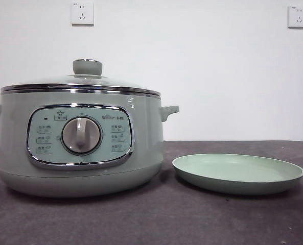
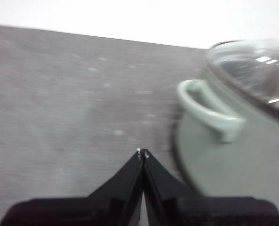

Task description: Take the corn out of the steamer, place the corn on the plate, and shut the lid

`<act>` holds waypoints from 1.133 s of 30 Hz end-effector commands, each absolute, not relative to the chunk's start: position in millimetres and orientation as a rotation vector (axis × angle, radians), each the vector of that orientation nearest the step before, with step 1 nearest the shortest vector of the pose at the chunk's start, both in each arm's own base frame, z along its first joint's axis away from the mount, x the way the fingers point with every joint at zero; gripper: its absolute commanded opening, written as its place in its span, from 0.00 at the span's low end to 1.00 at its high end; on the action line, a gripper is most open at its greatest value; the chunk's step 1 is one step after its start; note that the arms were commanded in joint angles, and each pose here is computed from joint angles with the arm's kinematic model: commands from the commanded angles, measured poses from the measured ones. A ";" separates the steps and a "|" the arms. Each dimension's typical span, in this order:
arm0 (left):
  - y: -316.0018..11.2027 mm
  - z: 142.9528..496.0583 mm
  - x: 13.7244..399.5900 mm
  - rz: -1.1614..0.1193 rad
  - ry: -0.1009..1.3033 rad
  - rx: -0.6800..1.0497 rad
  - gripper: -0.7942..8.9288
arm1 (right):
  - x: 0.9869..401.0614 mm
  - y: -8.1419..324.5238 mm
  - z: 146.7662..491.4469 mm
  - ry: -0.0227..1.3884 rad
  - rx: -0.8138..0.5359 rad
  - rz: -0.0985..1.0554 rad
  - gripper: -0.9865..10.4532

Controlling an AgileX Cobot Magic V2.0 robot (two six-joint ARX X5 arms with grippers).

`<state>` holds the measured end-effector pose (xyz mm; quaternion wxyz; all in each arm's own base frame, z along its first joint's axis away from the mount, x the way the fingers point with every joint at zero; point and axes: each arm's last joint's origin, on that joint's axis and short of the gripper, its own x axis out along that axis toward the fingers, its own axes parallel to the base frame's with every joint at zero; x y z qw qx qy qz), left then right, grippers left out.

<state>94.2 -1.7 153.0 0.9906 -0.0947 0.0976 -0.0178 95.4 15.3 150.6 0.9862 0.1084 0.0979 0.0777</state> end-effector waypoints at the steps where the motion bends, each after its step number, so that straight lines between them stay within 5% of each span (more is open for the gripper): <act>1: -4.6 149.4 94.6 -0.125 0.220 -0.389 0.08 | 95.6 15.4 146.6 0.233 0.460 0.128 0.09; 18: -8.4 178.9 88.8 -0.254 0.240 -0.415 0.07 | 93.4 15.2 178.7 0.256 0.503 0.123 0.08; 27: -10.2 229.0 97.3 -0.327 0.266 -0.319 0.07 | 107.7 20.9 236.4 0.326 0.375 0.246 0.08; 34: -12.9 277.4 114.7 -0.437 0.297 -0.224 0.07 | 132.7 30.7 280.0 0.446 0.275 0.461 0.08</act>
